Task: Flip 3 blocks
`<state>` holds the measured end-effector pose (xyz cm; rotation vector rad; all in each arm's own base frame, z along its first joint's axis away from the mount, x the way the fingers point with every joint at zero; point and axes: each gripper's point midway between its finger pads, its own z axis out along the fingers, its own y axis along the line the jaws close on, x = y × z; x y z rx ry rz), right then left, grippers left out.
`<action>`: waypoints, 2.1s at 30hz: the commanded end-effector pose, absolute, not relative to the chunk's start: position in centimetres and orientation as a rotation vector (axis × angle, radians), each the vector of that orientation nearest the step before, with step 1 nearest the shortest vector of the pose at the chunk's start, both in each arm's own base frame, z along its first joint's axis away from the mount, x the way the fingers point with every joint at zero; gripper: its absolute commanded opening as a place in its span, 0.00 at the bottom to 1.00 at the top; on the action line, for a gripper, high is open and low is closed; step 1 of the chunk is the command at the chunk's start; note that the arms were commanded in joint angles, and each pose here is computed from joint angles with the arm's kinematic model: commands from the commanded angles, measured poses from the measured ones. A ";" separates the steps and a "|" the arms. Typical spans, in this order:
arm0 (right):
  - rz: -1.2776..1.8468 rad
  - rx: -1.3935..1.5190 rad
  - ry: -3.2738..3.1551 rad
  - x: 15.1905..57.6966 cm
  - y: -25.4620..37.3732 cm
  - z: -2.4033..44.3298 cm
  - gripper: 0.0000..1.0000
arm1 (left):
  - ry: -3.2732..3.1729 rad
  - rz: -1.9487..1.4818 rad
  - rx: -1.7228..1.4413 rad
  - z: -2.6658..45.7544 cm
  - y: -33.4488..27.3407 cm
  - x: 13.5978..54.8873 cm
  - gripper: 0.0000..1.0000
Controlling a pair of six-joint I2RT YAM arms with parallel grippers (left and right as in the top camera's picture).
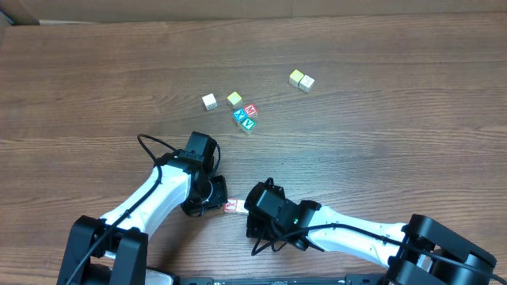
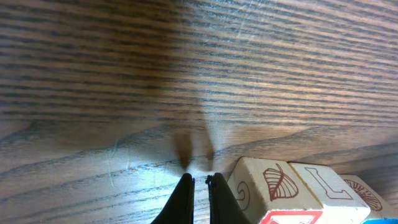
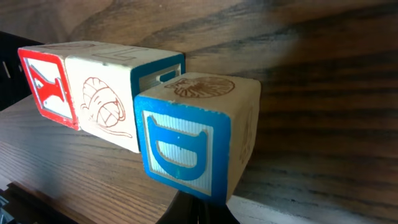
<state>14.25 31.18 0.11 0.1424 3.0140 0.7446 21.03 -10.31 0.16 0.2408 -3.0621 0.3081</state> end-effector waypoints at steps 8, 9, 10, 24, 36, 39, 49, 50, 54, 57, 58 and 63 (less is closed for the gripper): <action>0.722 0.127 2.975 15.1 30.9 -0.2 0.04 | -3.048 0.307 0.259 0.0 -10.2 20.8 0.04; 0.721 0.128 2.973 15.2 30.9 -0.2 0.04 | -3.048 0.307 0.259 0.0 -10.2 20.8 0.04; 0.721 0.128 2.972 15.2 30.9 -0.2 0.04 | -3.048 0.308 0.259 0.0 -10.2 20.8 0.04; 0.726 0.111 2.949 15.8 30.9 0.0 0.04 | -3.048 0.307 0.259 0.0 -10.2 20.8 0.04; 0.788 0.036 2.948 15.4 31.8 0.4 0.04 | -3.048 0.307 0.259 0.0 -10.2 20.8 0.04; 0.838 -0.040 2.933 14.7 32.9 1.0 0.04 | -3.048 0.307 0.259 0.0 -10.2 20.8 0.04; 0.744 -0.147 2.716 14.1 32.8 6.5 0.04 | -3.049 0.306 0.258 0.0 -10.2 20.8 0.04; 0.717 -0.133 2.698 14.5 32.2 6.9 0.04 | -3.050 0.306 0.253 0.0 -10.2 20.8 0.04; 0.611 -0.086 2.743 15.6 29.6 6.2 0.04 | -3.054 0.309 0.224 0.0 -10.2 20.8 0.04; 0.588 -0.100 2.848 15.7 28.1 4.9 0.04 | -3.056 0.308 0.212 0.0 -10.2 20.8 0.04; 0.593 -0.087 2.879 15.8 27.7 4.7 0.04 | -3.056 0.308 0.212 0.0 -10.2 20.8 0.04; 0.594 -0.003 2.965 16.3 26.9 3.1 0.04 | -3.065 0.316 0.212 0.0 -10.3 21.1 0.04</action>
